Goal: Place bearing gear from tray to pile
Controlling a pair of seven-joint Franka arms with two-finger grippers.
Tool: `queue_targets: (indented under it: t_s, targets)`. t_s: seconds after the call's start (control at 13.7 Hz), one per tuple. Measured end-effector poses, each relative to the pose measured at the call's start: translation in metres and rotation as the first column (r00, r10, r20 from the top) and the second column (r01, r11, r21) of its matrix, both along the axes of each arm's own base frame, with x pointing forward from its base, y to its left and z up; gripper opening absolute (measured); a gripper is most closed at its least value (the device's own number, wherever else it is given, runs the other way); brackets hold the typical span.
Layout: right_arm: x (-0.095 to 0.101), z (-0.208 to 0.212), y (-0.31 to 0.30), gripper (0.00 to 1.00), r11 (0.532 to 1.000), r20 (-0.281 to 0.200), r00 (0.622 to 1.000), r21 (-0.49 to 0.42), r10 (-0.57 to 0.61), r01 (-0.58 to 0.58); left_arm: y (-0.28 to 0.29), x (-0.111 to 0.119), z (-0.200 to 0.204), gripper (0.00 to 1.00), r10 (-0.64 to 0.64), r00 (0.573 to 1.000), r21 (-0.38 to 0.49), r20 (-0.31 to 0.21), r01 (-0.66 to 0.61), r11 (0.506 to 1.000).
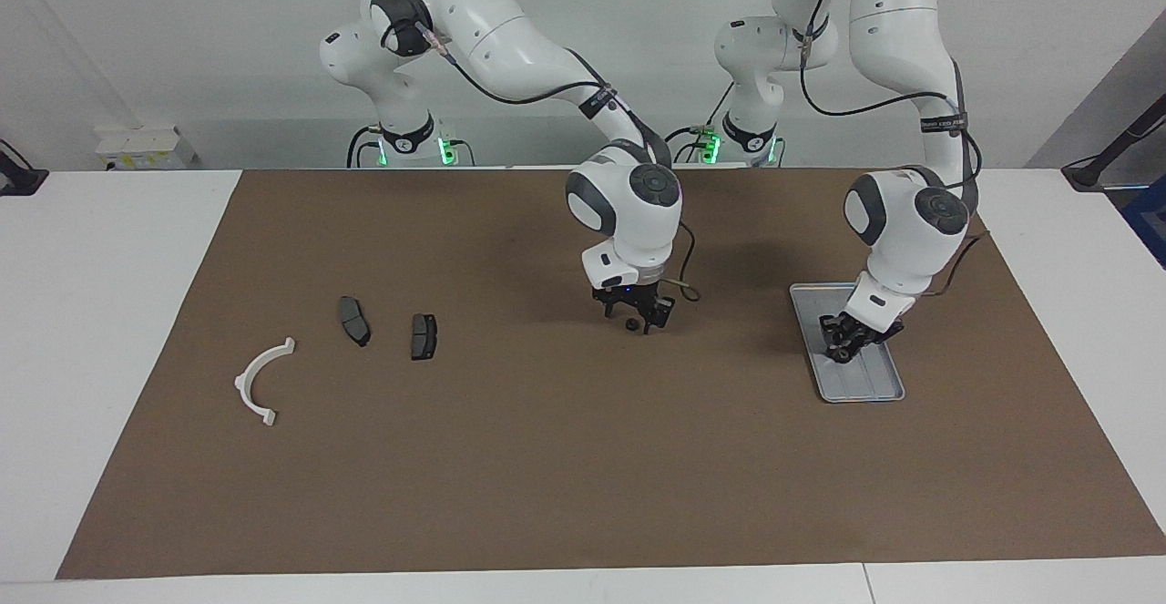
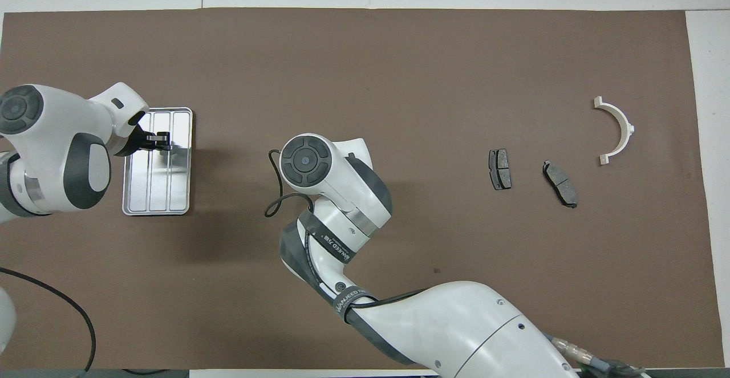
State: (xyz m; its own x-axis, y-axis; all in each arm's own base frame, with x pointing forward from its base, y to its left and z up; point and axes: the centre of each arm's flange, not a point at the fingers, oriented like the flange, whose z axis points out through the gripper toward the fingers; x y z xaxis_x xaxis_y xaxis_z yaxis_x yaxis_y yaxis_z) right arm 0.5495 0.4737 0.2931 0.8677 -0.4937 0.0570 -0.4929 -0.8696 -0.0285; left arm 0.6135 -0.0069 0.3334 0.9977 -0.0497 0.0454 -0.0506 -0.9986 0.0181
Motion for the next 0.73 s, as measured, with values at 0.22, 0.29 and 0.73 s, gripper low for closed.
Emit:
queue_targets:
  t_s: [0.22, 0.29, 0.73]
  targets:
    - [0.0, 0.0, 0.0, 0.38, 1.0, 0.001, 1.0, 0.001, 0.0, 0.0, 0.011, 0.009, 0.035, 0.34, 0.003, 0.999, -0.001, -0.035, -0.003, 1.0]
    - [0.0, 0.0, 0.0, 0.26, 1.0, 0.001, 1.0, 0.001, 0.0, 0.0, 0.015, 0.009, 0.038, 0.34, 0.003, 0.999, -0.001, -0.035, -0.003, 1.0]
    - [0.0, 0.0, -0.003, 0.23, 1.0, -0.018, 1.0, -0.02, -0.003, 0.003, 0.019, 0.009, 0.038, 0.34, 0.006, 0.999, -0.001, -0.036, -0.007, 1.0]
